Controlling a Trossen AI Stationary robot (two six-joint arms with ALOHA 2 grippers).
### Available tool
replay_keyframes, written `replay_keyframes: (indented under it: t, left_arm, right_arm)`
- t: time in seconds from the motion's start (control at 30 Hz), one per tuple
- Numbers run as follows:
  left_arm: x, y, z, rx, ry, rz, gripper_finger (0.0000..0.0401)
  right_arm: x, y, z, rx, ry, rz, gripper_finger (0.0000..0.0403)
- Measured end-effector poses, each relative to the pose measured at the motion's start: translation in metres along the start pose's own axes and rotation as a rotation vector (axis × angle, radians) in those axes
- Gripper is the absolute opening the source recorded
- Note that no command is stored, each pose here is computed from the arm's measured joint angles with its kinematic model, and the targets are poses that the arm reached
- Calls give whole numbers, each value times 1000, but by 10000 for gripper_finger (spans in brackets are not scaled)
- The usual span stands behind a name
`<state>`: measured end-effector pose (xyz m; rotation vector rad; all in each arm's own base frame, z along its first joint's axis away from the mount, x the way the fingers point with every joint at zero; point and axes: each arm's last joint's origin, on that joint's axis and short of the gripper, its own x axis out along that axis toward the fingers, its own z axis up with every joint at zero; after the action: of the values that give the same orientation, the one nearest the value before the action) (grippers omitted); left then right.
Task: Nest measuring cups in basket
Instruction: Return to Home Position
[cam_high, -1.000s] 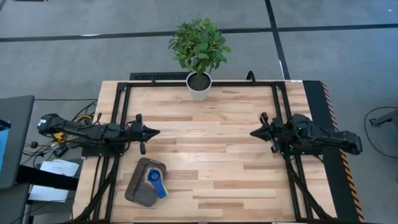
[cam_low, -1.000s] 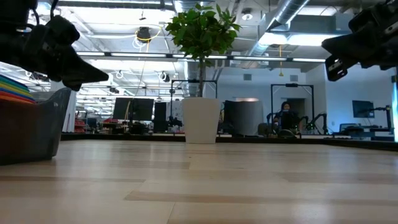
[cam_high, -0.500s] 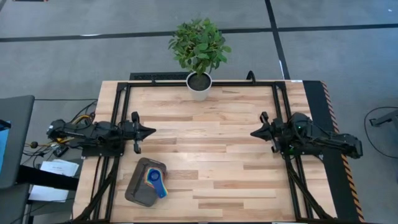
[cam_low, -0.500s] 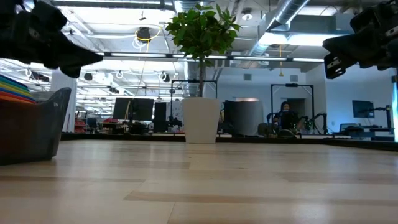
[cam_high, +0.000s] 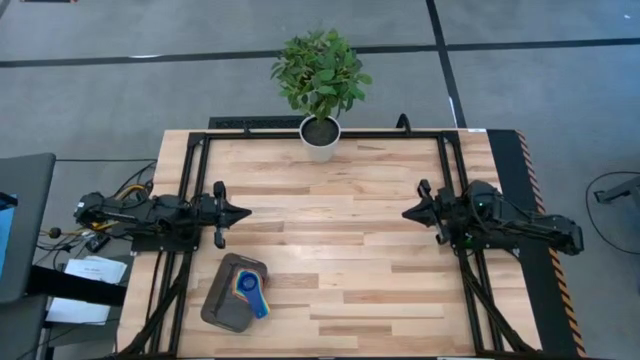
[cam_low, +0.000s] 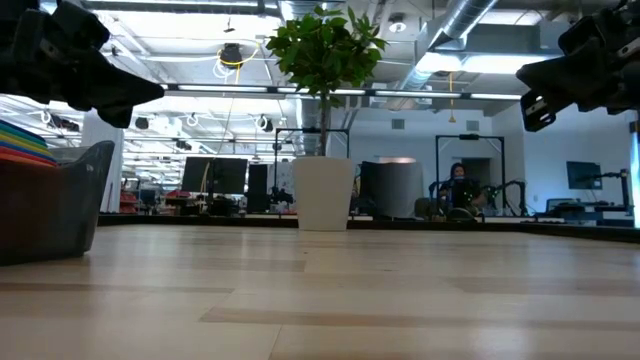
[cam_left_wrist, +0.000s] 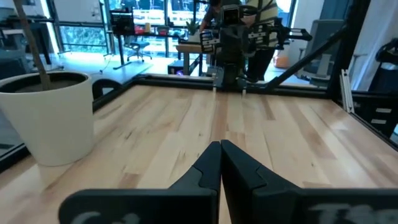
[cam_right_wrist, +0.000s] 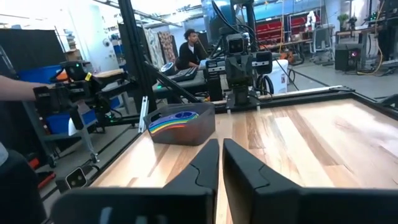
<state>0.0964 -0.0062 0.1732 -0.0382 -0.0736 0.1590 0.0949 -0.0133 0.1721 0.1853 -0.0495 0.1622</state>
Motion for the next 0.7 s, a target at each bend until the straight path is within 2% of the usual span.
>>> replay_keyframes:
  t: [0.7]
  left_arm:
    - [-1, 0, 0, -5, -9, 0, 0]
  right_arm:
    - [0, 0, 0, 1, -4, 1, 48]
